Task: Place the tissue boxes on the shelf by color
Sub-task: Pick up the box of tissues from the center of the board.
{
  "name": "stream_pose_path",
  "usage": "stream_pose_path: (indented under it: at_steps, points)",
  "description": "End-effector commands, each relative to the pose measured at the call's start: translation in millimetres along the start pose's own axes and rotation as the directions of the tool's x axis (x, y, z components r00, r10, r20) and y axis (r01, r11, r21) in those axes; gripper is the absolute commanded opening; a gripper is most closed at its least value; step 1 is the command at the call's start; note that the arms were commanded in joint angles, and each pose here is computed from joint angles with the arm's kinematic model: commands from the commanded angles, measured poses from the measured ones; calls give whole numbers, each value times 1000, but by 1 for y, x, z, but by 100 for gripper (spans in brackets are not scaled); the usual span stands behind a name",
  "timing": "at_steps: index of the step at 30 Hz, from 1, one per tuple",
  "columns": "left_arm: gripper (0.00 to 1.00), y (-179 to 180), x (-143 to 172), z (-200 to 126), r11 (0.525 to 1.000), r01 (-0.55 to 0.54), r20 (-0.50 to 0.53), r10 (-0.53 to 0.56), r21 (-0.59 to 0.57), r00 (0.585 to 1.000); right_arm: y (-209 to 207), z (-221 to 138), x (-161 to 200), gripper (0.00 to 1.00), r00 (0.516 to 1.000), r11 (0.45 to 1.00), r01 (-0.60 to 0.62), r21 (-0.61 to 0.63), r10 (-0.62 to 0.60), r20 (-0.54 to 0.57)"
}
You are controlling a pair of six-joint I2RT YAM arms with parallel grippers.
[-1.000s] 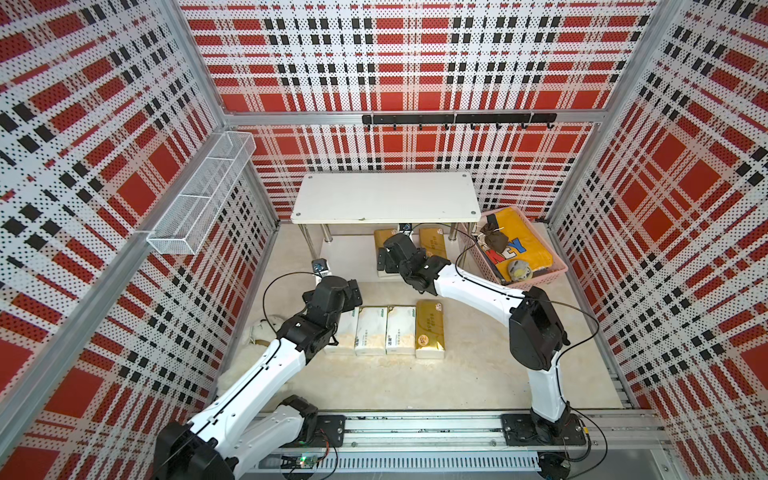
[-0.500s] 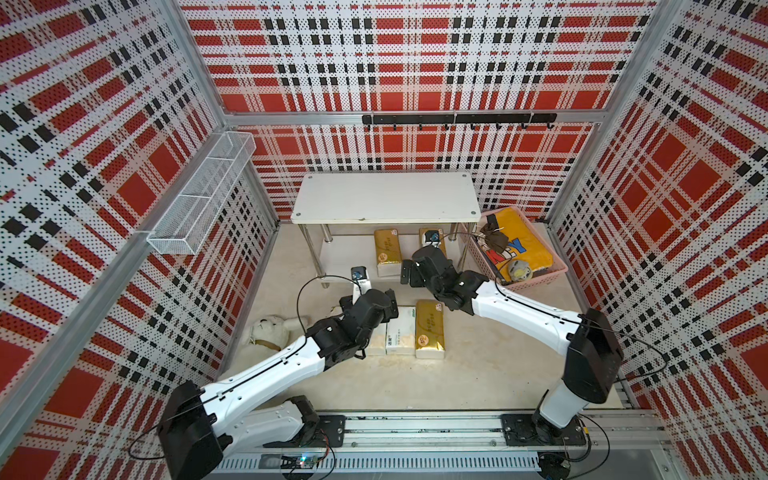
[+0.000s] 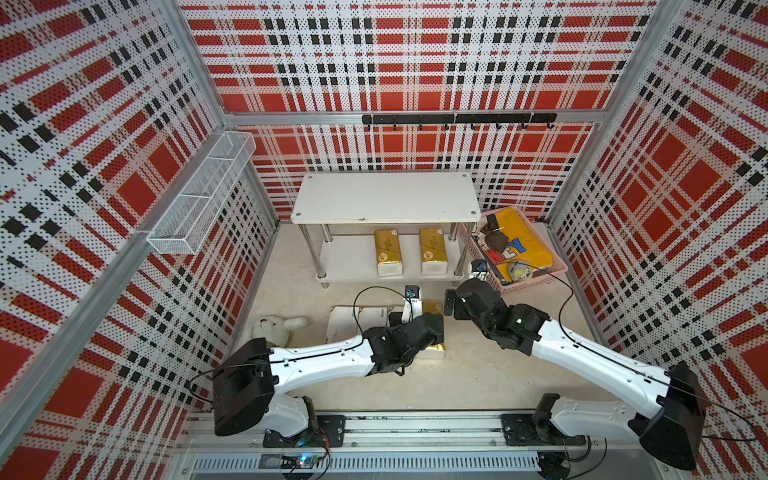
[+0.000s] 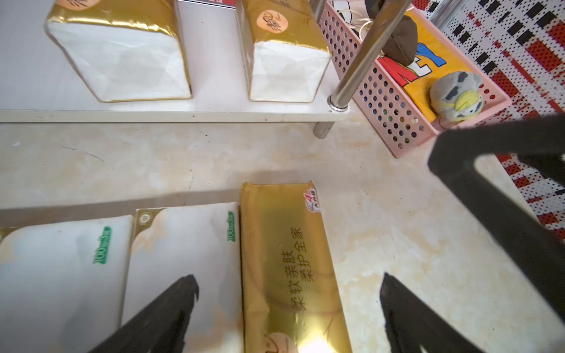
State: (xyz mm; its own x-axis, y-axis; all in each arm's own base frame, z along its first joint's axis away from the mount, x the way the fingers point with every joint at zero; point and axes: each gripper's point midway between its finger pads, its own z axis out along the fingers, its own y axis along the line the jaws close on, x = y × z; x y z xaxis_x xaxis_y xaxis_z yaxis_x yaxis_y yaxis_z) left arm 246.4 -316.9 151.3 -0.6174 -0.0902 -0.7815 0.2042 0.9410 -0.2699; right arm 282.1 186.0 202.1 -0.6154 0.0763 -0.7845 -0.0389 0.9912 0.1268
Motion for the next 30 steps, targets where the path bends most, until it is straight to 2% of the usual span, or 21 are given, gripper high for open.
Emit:
stream_pose_path:
  at_steps: [1,6,20,30]
  points:
    - [97,-28,6,3,997,19,-8,-19,77,1000,-22,-5,12,100,1000,998,11,68,-10,-22]
    - [98,-48,27,10,993,-17,-65,25,119,998,-44,-1,24,100,999,995,-17,96,21,-41]
    - [98,-39,43,14,995,-36,-112,45,88,993,-64,5,35,100,997,992,-56,110,62,-53]
    - [98,-28,59,17,998,-33,-144,42,60,989,-73,9,28,100,997,989,-55,134,63,-55]
